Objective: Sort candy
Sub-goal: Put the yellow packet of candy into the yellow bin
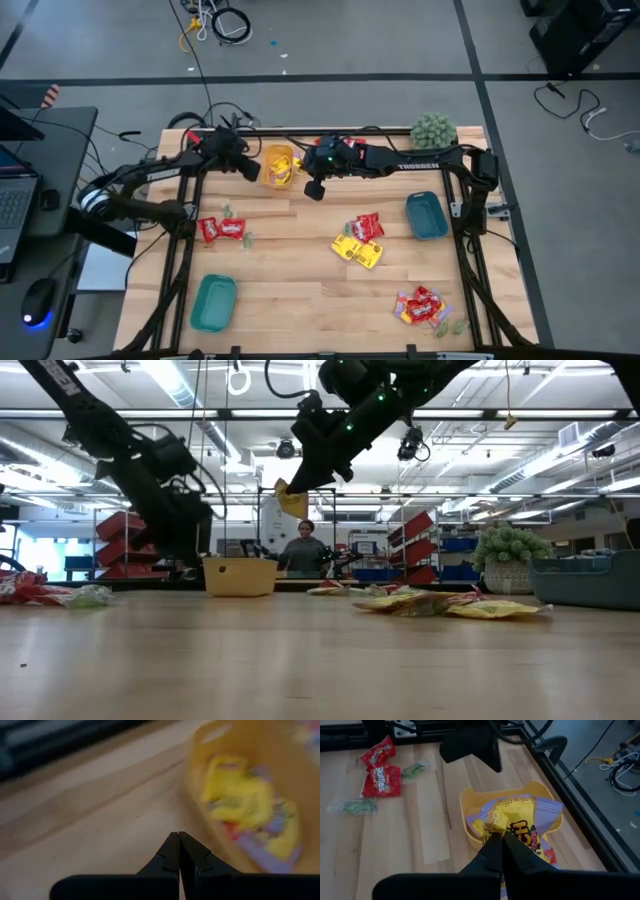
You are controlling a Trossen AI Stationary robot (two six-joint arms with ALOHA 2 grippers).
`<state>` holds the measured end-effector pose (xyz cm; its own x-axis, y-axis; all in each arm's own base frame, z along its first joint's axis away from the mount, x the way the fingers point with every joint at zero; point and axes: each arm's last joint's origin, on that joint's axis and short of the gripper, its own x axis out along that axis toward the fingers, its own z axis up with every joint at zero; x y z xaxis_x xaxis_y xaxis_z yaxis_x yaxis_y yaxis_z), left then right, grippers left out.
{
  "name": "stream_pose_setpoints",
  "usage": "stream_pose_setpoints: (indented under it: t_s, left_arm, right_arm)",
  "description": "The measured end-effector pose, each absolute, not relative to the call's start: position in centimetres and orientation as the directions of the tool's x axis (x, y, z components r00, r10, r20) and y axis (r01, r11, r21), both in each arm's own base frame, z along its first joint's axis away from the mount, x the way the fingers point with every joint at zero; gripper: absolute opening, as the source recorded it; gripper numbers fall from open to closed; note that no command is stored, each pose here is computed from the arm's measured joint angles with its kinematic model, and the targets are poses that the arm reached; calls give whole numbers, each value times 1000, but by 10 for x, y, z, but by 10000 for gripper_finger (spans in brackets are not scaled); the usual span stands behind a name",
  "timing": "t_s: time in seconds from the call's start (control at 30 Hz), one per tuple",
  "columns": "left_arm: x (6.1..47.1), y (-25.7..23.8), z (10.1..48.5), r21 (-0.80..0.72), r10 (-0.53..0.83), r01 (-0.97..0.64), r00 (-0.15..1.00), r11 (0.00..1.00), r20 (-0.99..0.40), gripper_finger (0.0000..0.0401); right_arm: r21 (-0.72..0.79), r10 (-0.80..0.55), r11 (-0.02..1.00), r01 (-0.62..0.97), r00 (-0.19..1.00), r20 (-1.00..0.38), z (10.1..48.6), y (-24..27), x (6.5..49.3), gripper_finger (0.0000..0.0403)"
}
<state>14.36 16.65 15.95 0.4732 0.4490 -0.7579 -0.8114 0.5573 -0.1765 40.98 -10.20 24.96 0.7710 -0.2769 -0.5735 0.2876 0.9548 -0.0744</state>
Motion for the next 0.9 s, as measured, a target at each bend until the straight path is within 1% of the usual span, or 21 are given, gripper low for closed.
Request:
stream_pose_setpoints:
  t_s: [0.07, 0.13, 0.23, 0.4, 0.6, 0.73, 0.9]
  left_arm:
    - [146, 172, 153, -183, 445, -813, 474, 553, -760, 0]
    - [149, 174, 145, -200, 411, -803, 480, 562, -775, 0]
    - [156, 175, 131, -239, 348, -778, 503, 581, -791, 0]
    - [172, 173, 118, -286, 299, -734, 554, 616, -777, 0]
    - [194, 158, 118, -316, 251, -653, 623, 688, -741, 0]
    - [209, 146, 123, -336, 234, -587, 687, 736, -688, 0]
    - [225, 128, 130, -347, 185, -492, 750, 798, -635, 0]
  right_arm:
    - [-75, -279, 954, 289, 773, -570, 250, -102, 410, 0]
    - [-75, -280, 954, 290, 772, -570, 250, -103, 410, 0]
    - [-96, -302, 948, 303, 764, -570, 250, -103, 410, 0]
    - [-105, -304, 948, 301, 755, -581, 249, -104, 409, 0]
    - [-106, -300, 948, 299, 738, -605, 246, -104, 407, 0]
    - [-110, -294, 951, 289, 729, -618, 245, -102, 406, 0]
    - [-192, -276, 961, 198, 727, -628, 238, -95, 411, 0]
